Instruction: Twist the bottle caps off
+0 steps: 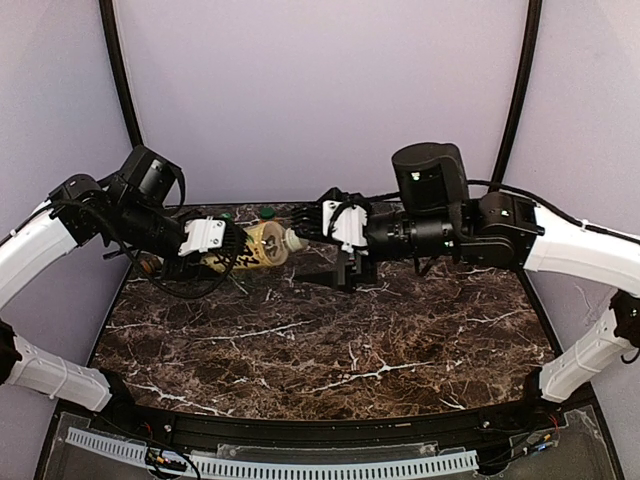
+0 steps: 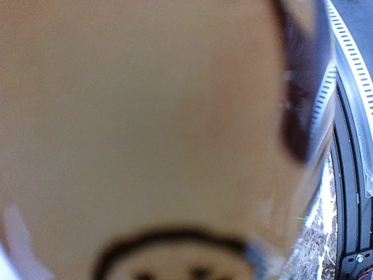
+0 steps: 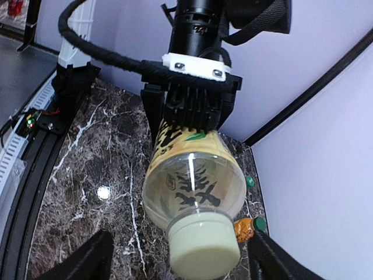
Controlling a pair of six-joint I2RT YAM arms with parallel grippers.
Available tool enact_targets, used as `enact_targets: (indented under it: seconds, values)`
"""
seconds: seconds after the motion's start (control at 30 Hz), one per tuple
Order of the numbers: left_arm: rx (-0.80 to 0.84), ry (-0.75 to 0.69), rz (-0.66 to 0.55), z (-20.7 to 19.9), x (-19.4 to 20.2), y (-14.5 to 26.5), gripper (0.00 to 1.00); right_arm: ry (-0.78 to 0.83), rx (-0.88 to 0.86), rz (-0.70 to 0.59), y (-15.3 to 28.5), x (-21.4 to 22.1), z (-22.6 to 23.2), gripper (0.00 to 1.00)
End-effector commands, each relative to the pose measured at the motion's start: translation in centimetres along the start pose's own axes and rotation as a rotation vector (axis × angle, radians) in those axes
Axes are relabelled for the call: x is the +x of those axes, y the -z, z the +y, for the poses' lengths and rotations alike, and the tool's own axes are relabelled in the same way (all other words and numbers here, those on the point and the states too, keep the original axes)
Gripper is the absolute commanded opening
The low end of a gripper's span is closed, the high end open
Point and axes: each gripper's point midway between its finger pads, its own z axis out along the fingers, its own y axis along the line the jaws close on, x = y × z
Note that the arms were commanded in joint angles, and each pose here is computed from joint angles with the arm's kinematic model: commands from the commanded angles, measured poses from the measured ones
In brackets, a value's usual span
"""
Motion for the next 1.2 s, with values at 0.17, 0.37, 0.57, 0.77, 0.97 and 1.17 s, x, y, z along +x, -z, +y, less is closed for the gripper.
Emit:
enact_targets:
  seconds: [0.17, 0.37, 0.57, 0.77, 0.97, 1.17]
  values:
    - [-0.305, 0.017, 0.046, 6.5, 0.0, 0.5, 0.18, -0.521, 0.232, -0.237, 7.7, -3.0, -6.4, 0.98]
    - [-0.709, -0.043, 0.12, 13.5, 0.3, 3.2, 0.18, -1.255, 0.309, -0.223, 6.1, 2.4, -11.2, 0.85]
    - [-0.876, -0.225, 0.181, 14.9, 0.3, 4.2, 0.18, -1.307, 0.285, -0.34, 5.1, 0.9, -13.1, 0.8]
    - [-0.879, -0.249, 0.194, 14.6, 0.5, 3.7, 0.18, -1.328, 0.196, -0.35, 2.2, 0.5, -13.3, 0.74]
    - [-0.879, -0.253, 0.189, 14.5, 0.4, 3.8, 0.18, -1.328, 0.227, -0.363, 1.9, 0.8, -13.9, 0.67]
    - [-0.876, -0.257, 0.187, 14.3, 0.5, 3.7, 0.18, -1.358, 0.185, -0.339, 0.6, 1.3, -13.2, 0.55]
